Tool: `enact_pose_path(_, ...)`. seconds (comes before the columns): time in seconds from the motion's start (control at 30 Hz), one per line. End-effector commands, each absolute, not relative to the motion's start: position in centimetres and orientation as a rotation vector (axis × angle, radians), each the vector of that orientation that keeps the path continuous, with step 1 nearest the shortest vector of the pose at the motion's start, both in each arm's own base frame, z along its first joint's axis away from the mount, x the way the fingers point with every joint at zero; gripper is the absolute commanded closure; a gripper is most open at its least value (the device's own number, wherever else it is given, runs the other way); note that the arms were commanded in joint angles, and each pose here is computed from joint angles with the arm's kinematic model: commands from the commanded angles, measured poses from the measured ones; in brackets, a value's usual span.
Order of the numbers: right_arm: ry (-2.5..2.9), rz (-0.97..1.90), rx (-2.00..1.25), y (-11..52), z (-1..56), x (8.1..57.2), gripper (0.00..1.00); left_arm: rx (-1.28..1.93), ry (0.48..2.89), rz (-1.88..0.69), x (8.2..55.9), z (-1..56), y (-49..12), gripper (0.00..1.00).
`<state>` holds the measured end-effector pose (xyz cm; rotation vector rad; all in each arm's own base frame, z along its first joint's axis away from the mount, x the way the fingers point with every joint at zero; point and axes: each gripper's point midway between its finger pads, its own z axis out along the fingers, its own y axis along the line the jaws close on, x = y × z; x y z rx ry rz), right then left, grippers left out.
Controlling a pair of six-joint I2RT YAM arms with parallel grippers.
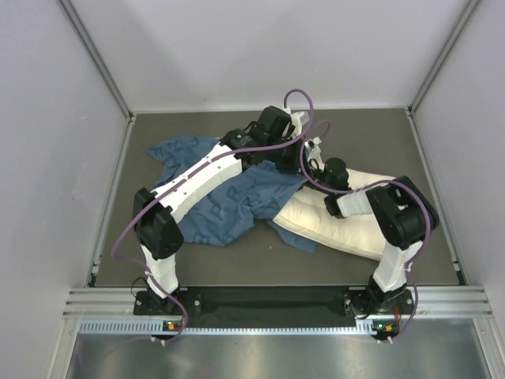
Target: Put the pillow into the pillowcase
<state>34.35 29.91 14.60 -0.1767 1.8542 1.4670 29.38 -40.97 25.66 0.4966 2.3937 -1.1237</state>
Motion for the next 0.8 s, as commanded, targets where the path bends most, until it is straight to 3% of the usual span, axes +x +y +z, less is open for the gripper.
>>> enact_pose_path(0.0, 1.605, 1.694, -0.239, 33.3, 21.0, 32.9, 1.0, 0.552, 2.241, -1.24, 28.6, 29.4, -44.2, 1.0)
enact_pose_path(0.2, 1.682, 1.56, -0.104, 33.0, 19.5, 36.1, 1.0, 0.607, 2.227, -1.277, 26.0, 30.5, -45.8, 1.0)
enact_pose_path(0.4, 1.654, 1.66, 0.037, 32.8, 21.3, 37.0, 1.0, 0.6, 2.18, -1.213, 25.4, 32.2, -44.9, 1.0)
enact_pose_path(0.77, 1.774, 1.47, 0.2, 28.2, 25.7, 39.7, 1.0, 0.615, 2.358, -1.14, 21.8, 26.1, -40.8, 1.0)
